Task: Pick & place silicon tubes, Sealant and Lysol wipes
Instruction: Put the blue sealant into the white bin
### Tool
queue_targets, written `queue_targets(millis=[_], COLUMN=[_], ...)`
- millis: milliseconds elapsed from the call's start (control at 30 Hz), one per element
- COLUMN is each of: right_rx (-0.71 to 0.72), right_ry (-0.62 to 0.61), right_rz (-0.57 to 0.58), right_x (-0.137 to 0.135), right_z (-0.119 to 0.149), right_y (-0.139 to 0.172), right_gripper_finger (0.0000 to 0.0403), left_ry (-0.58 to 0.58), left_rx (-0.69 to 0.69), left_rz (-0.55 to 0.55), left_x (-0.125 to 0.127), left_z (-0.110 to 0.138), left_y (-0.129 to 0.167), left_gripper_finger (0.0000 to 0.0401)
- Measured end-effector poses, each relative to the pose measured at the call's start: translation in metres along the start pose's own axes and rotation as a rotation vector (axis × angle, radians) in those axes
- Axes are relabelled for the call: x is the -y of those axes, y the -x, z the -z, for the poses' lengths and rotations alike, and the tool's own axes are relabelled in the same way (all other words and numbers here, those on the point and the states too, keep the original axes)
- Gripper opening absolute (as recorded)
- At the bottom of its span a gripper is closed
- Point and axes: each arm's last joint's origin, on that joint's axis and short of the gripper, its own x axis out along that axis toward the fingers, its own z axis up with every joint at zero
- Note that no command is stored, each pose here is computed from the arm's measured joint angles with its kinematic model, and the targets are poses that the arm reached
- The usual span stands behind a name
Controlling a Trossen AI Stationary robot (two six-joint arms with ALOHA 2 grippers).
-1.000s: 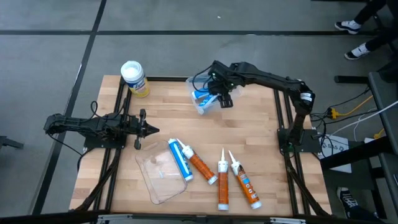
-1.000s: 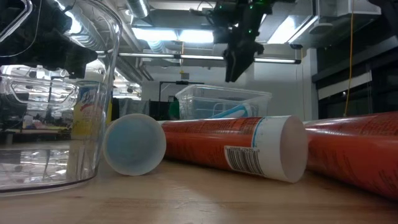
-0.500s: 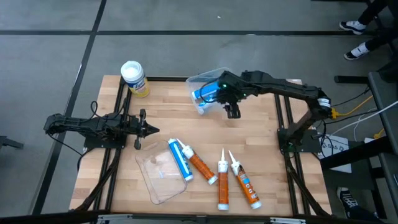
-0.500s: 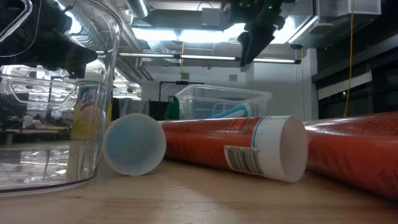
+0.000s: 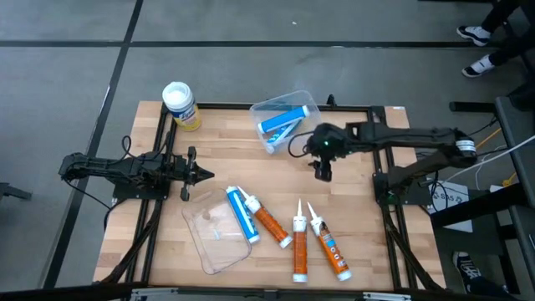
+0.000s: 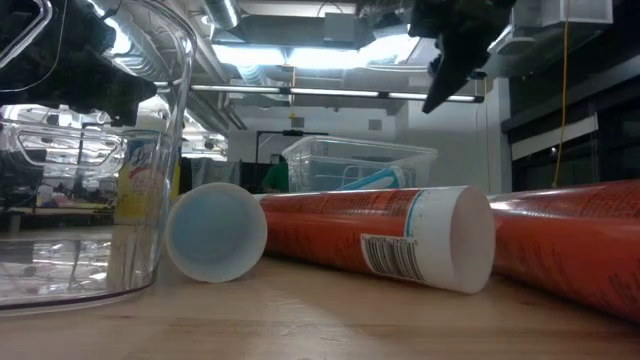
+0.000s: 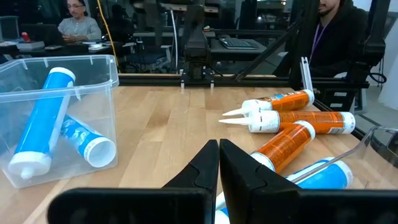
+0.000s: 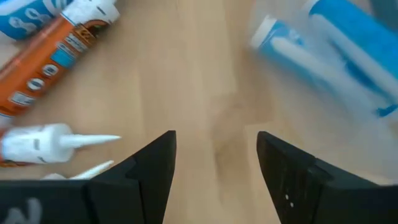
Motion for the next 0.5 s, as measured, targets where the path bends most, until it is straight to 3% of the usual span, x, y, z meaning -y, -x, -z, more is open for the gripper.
queue_targets(millis=[500], right_rx=[0.042], right_ry=[-0.278], right_rz=[-0.136], right_x=[-0.056], right_z=[0.028], right_y=[-0.035], right_gripper_finger=[0.0225], left_ry=[0.000], left_rx=[0.000], left_rz=[0.000], left_x=[0.000], left_z=[0.000], left_y=[0.000], left_gripper_finger=[0.0012])
